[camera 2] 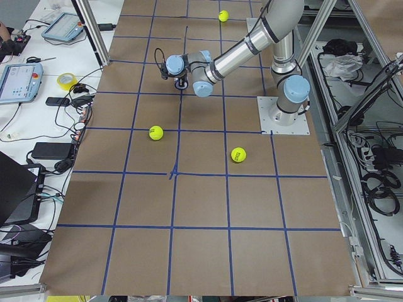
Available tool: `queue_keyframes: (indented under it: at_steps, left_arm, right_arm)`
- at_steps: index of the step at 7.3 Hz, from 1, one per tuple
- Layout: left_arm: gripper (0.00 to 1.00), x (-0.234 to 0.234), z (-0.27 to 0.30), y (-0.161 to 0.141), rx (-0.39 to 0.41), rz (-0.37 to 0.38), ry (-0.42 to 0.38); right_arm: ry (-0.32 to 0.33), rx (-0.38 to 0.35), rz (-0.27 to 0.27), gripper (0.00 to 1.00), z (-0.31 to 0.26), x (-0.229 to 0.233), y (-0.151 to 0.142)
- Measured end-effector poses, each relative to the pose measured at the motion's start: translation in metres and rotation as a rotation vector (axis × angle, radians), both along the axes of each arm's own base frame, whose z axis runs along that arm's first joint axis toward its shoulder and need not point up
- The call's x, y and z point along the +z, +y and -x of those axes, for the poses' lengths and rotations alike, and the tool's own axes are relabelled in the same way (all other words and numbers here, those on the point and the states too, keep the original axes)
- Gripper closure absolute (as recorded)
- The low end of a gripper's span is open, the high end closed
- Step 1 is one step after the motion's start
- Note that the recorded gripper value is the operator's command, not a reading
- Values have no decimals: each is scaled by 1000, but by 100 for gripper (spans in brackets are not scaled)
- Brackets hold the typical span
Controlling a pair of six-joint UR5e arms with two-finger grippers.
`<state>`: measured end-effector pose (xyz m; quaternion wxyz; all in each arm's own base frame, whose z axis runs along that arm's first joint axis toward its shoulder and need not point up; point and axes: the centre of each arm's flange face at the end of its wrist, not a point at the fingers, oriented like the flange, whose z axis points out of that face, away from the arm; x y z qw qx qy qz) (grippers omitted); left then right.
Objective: Lift up tennis ball bucket
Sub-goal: 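Lift the can with the left gripper and swing it upright, farther from the robot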
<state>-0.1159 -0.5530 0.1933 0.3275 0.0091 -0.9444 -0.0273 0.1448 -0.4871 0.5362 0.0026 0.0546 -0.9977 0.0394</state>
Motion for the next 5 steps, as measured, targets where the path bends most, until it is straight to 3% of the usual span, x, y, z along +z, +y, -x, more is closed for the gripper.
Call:
queue_keyframes:
  at_steps: [1, 3, 5]
  left_arm:
    - [100, -1, 1, 0, -1, -1, -1]
    - [100, -1, 1, -1, 2, -4, -4]
    - [100, 17, -2, -14, 62, -7, -20]
  right_arm:
    - [-2, -29, -5, 0, 1, 1, 2]
    - [-3, -45, -10, 0, 1, 1, 3]
    - [-2, -47, -12, 0, 1, 1, 4]
